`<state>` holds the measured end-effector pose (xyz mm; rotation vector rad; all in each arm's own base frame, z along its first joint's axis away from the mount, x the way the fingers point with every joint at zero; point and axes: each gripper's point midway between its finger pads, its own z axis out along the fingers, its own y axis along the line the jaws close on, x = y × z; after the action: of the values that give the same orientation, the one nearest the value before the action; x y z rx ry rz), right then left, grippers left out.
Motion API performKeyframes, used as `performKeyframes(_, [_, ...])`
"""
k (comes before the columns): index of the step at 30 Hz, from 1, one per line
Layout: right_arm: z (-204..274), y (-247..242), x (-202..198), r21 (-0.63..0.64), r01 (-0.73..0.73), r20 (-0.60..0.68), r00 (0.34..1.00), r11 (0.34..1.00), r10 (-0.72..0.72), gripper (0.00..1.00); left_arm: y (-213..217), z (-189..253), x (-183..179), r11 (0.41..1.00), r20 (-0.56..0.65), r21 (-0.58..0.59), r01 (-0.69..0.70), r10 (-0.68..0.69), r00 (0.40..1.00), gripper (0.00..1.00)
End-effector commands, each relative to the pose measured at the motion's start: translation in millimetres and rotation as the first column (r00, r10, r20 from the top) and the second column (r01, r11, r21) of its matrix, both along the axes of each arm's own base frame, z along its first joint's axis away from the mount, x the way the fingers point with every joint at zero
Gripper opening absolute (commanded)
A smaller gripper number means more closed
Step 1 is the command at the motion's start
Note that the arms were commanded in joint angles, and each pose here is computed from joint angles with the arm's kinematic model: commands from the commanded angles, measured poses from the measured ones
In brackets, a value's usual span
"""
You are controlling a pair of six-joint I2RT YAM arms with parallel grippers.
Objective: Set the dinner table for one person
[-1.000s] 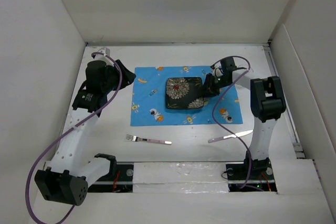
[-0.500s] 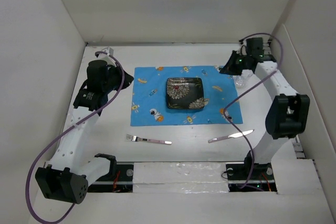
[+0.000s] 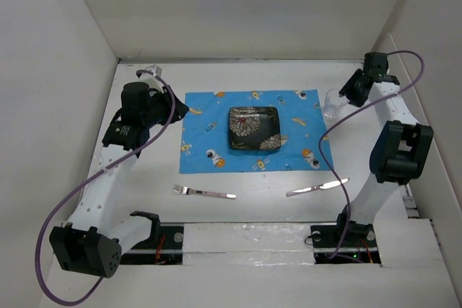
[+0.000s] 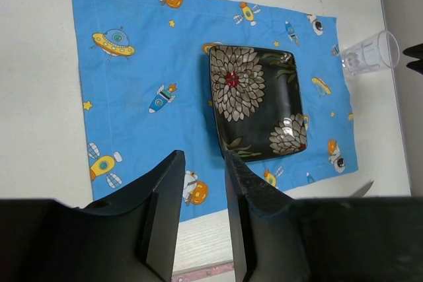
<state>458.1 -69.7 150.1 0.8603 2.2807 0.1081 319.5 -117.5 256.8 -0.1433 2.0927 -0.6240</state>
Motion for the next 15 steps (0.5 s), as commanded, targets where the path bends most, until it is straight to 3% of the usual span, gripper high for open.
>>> performKeyframes(1, [9, -17, 12, -0.056, 0.062, 0.017, 0.998, 0.997, -0.061, 0.48, -8, 0, 1, 0.999, 0.015, -0.001, 0.048, -0.048, 0.999, 0.28])
performKeyframes(3, [3, -20, 15, -0.084, 0.076, -0.005, 0.997, 0.994, -0.077, 0.47, -8, -1, 3, 0.999, 0.009, -0.002, 0.048, -0.048, 0.999, 0.28])
performKeyframes(6, [-8, -26, 17, -0.104, 0.092, -0.029, 0.995, 0.99, -0.096, 0.35, -6, -5, 6, 0.999, -0.002, 0.01, 0.038, -0.038, 0.999, 0.28])
performKeyframes(9, [-16, -31, 19, -0.126, 0.11, -0.029, 0.993, 0.986, -0.114, 0.34, -4, -9, 7, 0.999, -0.01, 0.02, 0.029, -0.029, 1.0, 0.28])
performKeyframes(12, [-25, -30, 22, -0.112, 0.115, -0.04, 0.992, 0.987, -0.12, 0.11, -4, -12, 10, 0.999, -0.022, 0.025, 0.024, -0.023, 0.999, 0.28])
performKeyframes(15, [-25, -24, 28, -0.105, 0.095, -0.036, 0.994, 0.99, -0.1, 0.13, -3, -13, 12, 0.999, -0.025, 0.028, 0.017, -0.016, 1.0, 0.28])
